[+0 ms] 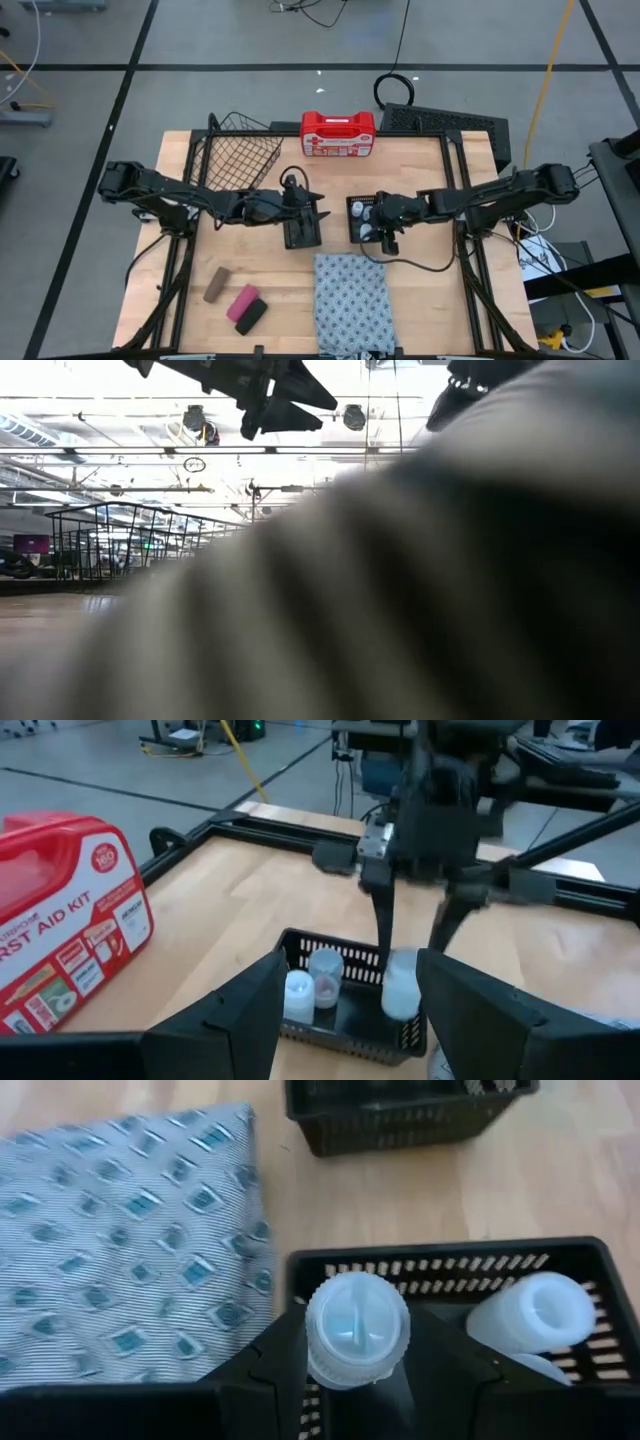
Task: Pick & Place Medicine items
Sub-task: Put the white pill bottle into the right black basket
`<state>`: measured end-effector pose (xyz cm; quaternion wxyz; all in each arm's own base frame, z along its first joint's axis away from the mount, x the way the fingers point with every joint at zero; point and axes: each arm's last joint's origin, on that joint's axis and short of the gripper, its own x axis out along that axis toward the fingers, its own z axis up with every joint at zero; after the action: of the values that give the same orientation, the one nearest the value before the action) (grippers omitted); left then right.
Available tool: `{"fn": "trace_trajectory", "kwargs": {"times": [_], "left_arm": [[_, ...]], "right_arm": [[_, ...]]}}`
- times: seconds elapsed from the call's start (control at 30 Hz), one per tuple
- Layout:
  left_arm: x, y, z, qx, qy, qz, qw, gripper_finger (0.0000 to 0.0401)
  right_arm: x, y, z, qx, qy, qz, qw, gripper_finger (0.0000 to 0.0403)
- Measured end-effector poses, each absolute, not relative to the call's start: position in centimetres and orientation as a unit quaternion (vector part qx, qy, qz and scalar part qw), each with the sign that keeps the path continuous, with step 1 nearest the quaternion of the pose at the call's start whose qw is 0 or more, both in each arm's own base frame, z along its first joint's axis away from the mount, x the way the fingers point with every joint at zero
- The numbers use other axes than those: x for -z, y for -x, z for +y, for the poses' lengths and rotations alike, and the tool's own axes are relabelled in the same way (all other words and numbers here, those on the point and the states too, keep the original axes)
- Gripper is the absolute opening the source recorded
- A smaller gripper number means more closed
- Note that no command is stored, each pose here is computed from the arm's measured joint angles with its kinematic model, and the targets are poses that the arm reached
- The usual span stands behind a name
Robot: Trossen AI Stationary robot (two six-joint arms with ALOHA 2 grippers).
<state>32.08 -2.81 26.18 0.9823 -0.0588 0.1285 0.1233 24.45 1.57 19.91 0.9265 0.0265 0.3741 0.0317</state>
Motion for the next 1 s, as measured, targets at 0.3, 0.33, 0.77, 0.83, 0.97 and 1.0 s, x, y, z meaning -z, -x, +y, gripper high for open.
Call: {"fn": "trace_trajectory", "kwargs": {"times": [0.3, 0.33, 0.77, 0.83, 0.97, 1.0], "left_arm": [[-26.2, -32.1, -2.6, -0.127, 0.063, 0.127, 0.982, 0.0232], [-26.2, -32.1, -2.6, -0.127, 0.063, 0.128, 0.982, 0.0232], [-26.2, -32.1, -2.6, -0.127, 0.063, 0.127, 0.982, 0.0232], [-26.2, -32.1, -2.6, -0.127, 0.063, 0.127, 0.982, 0.0232], [-26.2, -32.1, -2.7, -0.128, 0.081, 0.125, 0.98, 0.0232], [-26.2, -32.1, -2.7, -0.129, 0.089, 0.124, 0.98, 0.0232]], "right_arm": [[-17.2, -25.9, 1.5, -0.008, 0.003, 0.41, 0.912, 0.0129], [-17.0, -26.0, 1.5, -0.009, 0.002, 0.412, 0.911, 0.0129], [-16.0, -26.5, 1.5, -0.012, 0.012, 0.425, 0.905, 0.0134], [-16.0, -26.5, 1.5, -0.012, 0.012, 0.425, 0.905, 0.0142], [-15.8, -26.4, 1.5, -0.012, 0.012, 0.432, 0.902, 0.0166], [-15.7, -26.3, 1.5, -0.013, 0.012, 0.436, 0.9, 0.0172]]}}
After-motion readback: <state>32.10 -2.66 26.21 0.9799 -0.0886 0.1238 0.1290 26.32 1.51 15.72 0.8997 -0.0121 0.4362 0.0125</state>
